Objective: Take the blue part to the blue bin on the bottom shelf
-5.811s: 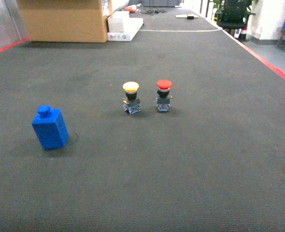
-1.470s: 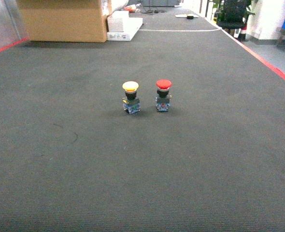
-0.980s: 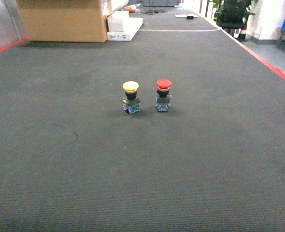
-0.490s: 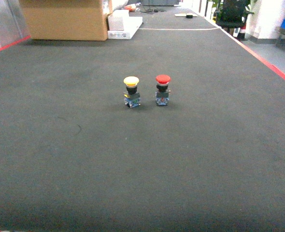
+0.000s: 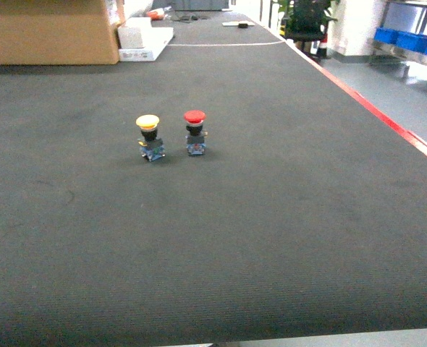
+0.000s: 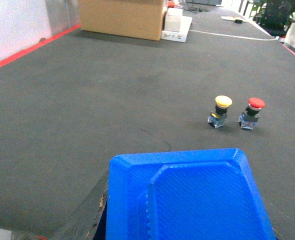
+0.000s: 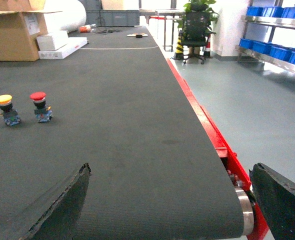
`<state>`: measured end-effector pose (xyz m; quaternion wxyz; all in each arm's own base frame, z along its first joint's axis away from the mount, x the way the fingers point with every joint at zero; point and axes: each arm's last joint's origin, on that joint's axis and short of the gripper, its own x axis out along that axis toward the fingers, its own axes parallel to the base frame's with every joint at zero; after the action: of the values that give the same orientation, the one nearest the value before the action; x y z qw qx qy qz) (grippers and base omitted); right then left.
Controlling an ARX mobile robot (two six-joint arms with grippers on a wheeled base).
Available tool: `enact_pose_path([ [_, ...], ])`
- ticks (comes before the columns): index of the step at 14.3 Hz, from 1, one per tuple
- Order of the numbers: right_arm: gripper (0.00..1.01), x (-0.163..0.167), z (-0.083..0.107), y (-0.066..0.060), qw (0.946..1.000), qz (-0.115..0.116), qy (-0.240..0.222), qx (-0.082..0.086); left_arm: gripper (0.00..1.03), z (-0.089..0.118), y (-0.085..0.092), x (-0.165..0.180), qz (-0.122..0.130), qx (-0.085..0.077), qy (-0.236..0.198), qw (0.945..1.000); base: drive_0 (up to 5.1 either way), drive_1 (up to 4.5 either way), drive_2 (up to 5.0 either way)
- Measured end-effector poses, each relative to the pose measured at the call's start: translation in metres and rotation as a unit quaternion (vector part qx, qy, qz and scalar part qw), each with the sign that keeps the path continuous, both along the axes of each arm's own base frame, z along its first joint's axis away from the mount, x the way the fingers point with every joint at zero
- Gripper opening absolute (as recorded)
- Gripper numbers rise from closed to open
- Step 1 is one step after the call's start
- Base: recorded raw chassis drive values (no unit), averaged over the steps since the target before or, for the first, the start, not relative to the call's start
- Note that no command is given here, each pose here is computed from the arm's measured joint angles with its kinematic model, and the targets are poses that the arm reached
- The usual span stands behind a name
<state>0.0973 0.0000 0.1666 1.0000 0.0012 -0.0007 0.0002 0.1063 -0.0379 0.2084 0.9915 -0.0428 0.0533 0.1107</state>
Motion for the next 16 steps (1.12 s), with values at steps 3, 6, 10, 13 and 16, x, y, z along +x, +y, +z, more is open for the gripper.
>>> enact_pose_path([
  [3,0.98,0.0,0.0,0.0,1.0,0.0,0.0,0.0,0.45,0.0,0.0,0.0,0.0,0.0,0.0,1.0,-1.6,-1.58,-1.6],
  [6,0.98,0.0,0.0,0.0,1.0,0.0,0.0,0.0,0.45,0.0,0.0,0.0,0.0,0.0,0.0,1.0,-1.5,-1.54,-1.5],
  [10,0.98,0.0,0.0,0.0,1.0,0.0,0.0,0.0,0.45,0.0,0.0,0.0,0.0,0.0,0.0,1.0,-1.6,-1.56,-1.6],
  [13,0.98,0.0,0.0,0.0,1.0,0.0,0.0,0.0,0.45,-0.0001,0.0,0.0,0.0,0.0,0.0,1.0,-1.5,-1.51,-1.5],
  [16,0.98,0.0,0.0,0.0,1.0,0.0,0.0,0.0,0.45,0.0,0.0,0.0,0.0,0.0,0.0,1.0,-1.5,-1.49,-1.5],
])
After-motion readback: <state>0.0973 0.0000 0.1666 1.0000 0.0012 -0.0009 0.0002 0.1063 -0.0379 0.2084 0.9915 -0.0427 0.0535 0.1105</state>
